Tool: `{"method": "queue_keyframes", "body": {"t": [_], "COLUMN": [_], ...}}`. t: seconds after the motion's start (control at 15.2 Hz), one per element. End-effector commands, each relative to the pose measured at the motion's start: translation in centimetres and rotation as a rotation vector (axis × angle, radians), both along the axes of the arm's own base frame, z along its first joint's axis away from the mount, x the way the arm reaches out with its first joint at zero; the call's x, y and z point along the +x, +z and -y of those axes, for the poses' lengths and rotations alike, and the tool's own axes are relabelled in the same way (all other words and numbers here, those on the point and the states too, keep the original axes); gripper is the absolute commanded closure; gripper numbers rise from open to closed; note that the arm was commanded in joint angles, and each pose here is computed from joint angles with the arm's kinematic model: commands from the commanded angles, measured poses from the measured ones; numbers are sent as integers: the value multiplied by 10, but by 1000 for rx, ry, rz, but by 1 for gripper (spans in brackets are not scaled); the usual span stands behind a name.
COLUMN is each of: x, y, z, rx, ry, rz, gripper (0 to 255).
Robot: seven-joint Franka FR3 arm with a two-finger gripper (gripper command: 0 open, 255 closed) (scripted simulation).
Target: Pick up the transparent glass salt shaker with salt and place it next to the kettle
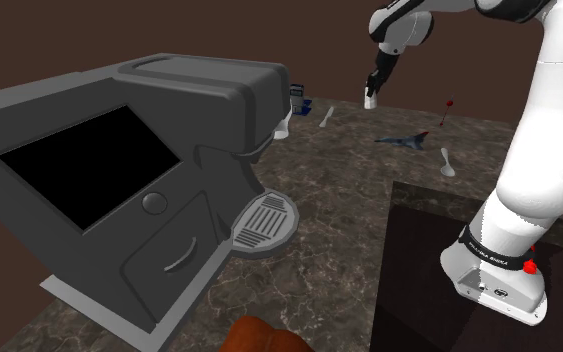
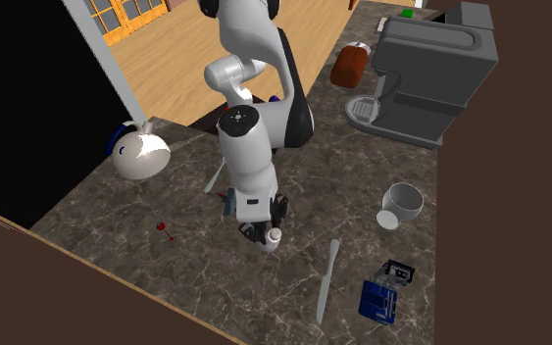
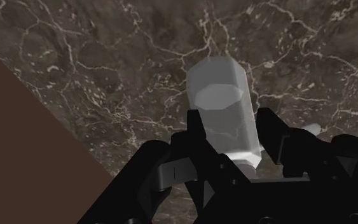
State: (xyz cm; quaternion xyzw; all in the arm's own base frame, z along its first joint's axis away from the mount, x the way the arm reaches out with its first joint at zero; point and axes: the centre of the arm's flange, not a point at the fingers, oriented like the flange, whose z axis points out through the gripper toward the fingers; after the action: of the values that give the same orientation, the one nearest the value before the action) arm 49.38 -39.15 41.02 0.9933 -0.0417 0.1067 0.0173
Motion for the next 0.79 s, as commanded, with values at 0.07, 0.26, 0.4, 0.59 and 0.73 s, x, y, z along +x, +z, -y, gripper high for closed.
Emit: {"method": "queue_keyframes", "body": {"t": [0.07, 0.26, 0.4, 0.59, 0.73], "x": [0, 0, 0, 0, 0], "y": [15, 31, 41, 57, 68], "z": [0, 0, 0, 0, 0], "rx": [0, 0, 0, 0, 0], "ry": [0, 0, 0, 0, 0], "rz": [0, 0, 0, 0, 0], "gripper": [255, 255, 255, 255, 255]}}
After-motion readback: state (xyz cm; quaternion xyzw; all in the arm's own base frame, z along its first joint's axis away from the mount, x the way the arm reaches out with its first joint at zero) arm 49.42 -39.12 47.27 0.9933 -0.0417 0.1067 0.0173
